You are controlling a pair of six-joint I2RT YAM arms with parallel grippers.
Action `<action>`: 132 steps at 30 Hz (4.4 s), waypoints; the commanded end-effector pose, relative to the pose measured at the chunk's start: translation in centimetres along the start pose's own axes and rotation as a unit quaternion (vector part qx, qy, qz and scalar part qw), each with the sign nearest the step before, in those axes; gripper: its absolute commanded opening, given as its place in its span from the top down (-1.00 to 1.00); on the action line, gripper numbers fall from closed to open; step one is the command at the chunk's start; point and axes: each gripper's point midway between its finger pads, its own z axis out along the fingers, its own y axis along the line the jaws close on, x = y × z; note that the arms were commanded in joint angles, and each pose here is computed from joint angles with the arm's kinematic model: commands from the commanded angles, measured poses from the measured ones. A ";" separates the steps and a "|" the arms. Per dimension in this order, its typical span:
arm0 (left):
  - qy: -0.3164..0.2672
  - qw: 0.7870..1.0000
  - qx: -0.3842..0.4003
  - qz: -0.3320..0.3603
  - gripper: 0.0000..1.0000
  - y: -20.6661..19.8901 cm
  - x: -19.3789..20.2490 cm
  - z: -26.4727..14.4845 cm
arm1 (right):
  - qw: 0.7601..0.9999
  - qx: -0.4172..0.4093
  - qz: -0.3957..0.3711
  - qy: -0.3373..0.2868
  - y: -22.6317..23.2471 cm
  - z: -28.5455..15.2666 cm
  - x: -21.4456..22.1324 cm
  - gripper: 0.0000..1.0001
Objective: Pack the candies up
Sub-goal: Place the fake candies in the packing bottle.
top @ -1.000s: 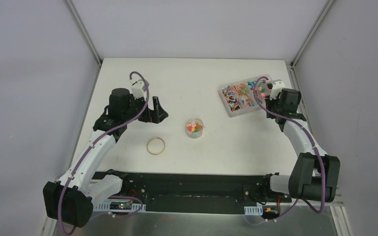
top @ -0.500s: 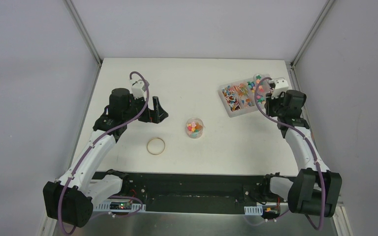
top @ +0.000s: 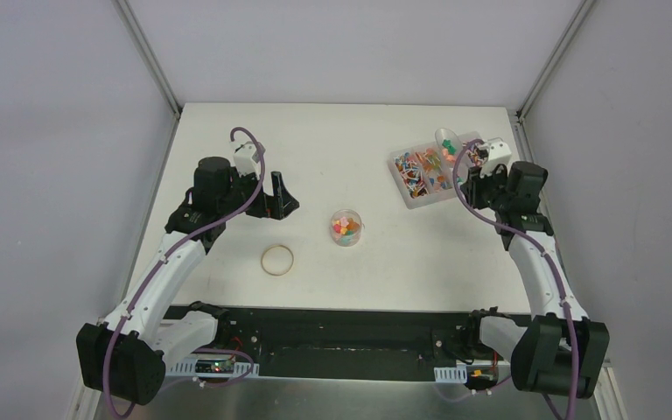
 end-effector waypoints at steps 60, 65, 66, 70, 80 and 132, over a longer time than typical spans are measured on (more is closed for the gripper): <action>-0.074 0.996 -0.037 0.029 -0.98 0.4 -2.7 -2.1 | 0.888 -0.221 -0.398 0.066 16.4 -5.1 -1.8 1.00; -0.074 0.996 -0.037 0.029 -0.98 0.4 -2.7 -2.1 | 0.880 -0.235 -0.410 0.056 17.0 -5.8 -1.8 1.00; -0.074 0.996 -0.037 0.029 -0.98 0.4 -2.7 -2.1 | 0.878 -0.238 -0.412 0.055 17.2 -5.9 -1.8 1.00; -0.071 0.996 -0.036 0.028 -0.98 0.5 -2.6 -2.0 | 0.870 -0.239 -0.424 0.070 17.5 -5.9 -1.1 1.00; -0.071 0.996 -0.036 0.028 -0.98 0.4 -2.7 -2.0 | 0.855 -0.223 -0.454 0.116 17.5 -5.5 0.1 1.00; -0.066 0.997 -0.036 0.027 -0.98 0.5 -2.5 -1.8 | 0.874 -0.139 -0.444 0.141 16.3 -7.4 -3.2 1.00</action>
